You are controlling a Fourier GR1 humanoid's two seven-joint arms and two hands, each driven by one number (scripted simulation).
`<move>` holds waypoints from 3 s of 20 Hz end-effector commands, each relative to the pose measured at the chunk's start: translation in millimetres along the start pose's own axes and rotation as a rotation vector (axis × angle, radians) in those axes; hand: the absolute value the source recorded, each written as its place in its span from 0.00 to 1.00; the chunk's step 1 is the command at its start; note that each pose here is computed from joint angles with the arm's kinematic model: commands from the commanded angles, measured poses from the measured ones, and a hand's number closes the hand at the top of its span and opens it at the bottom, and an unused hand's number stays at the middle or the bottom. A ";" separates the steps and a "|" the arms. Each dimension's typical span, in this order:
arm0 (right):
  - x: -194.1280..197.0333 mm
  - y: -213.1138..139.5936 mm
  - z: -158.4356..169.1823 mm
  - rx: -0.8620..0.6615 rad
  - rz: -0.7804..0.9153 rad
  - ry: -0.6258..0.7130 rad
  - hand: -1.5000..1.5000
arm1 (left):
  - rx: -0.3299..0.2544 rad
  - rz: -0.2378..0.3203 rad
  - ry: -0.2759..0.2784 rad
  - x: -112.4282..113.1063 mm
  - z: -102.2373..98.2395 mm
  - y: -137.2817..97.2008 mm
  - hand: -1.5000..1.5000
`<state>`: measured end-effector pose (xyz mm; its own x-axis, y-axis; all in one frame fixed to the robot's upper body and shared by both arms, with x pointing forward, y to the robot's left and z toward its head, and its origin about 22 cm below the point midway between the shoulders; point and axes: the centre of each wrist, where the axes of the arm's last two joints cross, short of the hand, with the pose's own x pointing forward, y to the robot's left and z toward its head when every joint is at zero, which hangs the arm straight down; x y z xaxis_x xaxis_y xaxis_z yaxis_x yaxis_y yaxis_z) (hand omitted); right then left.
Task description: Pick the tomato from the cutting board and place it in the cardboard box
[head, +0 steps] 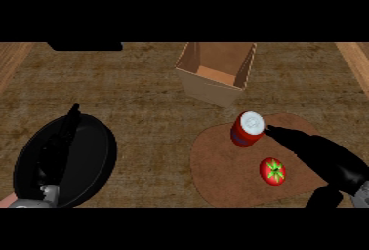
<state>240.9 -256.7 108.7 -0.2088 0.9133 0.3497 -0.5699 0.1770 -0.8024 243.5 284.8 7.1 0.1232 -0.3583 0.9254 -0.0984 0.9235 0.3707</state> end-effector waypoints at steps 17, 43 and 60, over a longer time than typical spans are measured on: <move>-13.2 32.2 -6.6 -0.004 0.001 0.033 0.00 | -0.005 0.000 -0.005 -22.5 4.3 12.2 0.50; -30.5 58.7 -49.7 -0.098 0.102 0.005 1.00 | -0.010 -0.010 0.014 -5.5 10.6 9.9 0.50; -141.0 -104.7 -32.1 -0.404 0.244 -0.012 1.00 | -0.072 -0.013 -0.065 11.8 -2.2 -15.8 0.50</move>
<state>334.5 -350.2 93.4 -0.2981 0.9432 0.1466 -0.2065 0.0862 -0.9746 247.0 270.0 13.4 0.0668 -0.3636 0.9292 -0.0433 0.9293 0.3668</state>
